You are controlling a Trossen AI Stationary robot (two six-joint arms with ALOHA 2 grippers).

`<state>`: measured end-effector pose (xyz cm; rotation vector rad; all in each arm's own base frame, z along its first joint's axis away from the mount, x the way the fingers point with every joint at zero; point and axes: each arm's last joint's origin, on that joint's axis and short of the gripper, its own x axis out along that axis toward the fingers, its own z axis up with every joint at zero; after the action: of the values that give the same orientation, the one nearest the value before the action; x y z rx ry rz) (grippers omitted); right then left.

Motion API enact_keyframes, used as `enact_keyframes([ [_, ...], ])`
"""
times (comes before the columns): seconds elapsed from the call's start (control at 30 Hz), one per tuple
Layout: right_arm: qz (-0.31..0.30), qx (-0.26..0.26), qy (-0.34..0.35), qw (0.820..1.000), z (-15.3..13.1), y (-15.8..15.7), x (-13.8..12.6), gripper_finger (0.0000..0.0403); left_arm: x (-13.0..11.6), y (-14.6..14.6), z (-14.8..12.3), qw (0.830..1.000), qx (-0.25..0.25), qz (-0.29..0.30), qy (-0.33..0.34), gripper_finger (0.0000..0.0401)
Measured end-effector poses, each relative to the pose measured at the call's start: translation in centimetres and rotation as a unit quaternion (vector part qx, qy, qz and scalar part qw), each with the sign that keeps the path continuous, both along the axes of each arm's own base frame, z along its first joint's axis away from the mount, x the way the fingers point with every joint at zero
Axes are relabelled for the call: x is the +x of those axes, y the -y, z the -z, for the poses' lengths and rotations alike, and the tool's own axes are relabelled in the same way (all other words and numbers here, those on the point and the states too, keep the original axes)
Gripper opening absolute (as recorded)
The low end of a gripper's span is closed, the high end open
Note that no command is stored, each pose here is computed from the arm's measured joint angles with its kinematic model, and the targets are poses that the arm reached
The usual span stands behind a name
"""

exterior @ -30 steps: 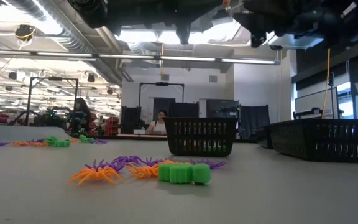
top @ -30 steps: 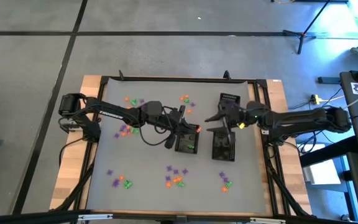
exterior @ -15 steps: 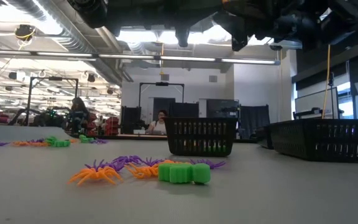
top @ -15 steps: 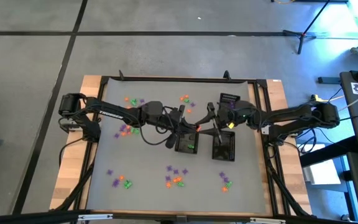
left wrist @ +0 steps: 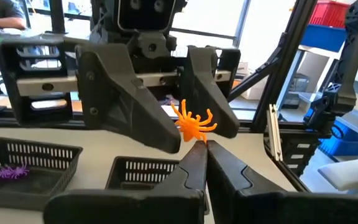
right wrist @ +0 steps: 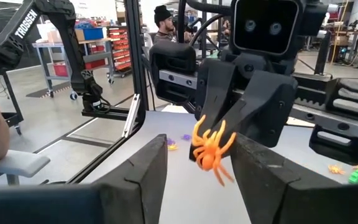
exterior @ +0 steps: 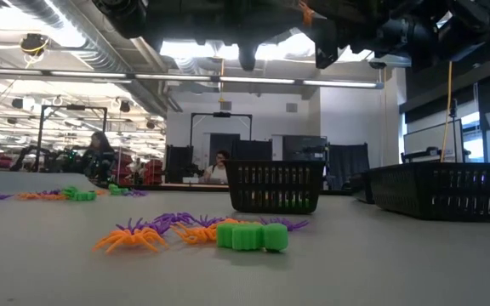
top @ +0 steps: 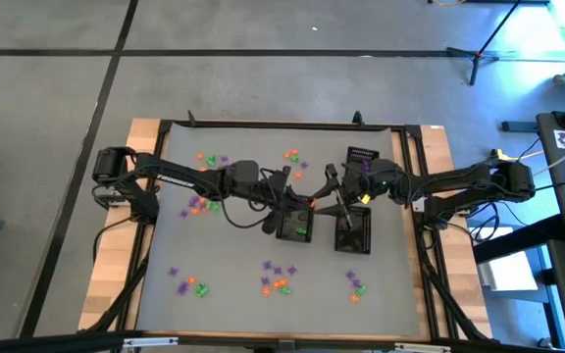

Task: Sort Halloween decoration
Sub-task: Put the orange spider toy into the bottom right bin

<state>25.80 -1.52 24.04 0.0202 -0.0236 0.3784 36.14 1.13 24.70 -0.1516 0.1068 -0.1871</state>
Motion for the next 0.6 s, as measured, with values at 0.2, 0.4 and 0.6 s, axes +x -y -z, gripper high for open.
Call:
enact_keyframes([
  [0.2,0.0,0.0,-0.003,1.0,0.06,0.0,0.0,0.0111,-0.01,0.0,0.05,1.0,0.0,0.0,-0.003,0.0],
  [0.4,0.0,0.0,-0.004,1.0,0.07,0.0,0.0,0.0027,-0.01,0.0,0.07,1.0,0.0,0.0,-0.003,0.0],
  [0.6,0.001,0.0,-0.006,1.0,0.11,0.01,0.0,0.002,0.0,-0.06,0.17,1.0,-0.003,-0.013,-0.01,0.0],
])
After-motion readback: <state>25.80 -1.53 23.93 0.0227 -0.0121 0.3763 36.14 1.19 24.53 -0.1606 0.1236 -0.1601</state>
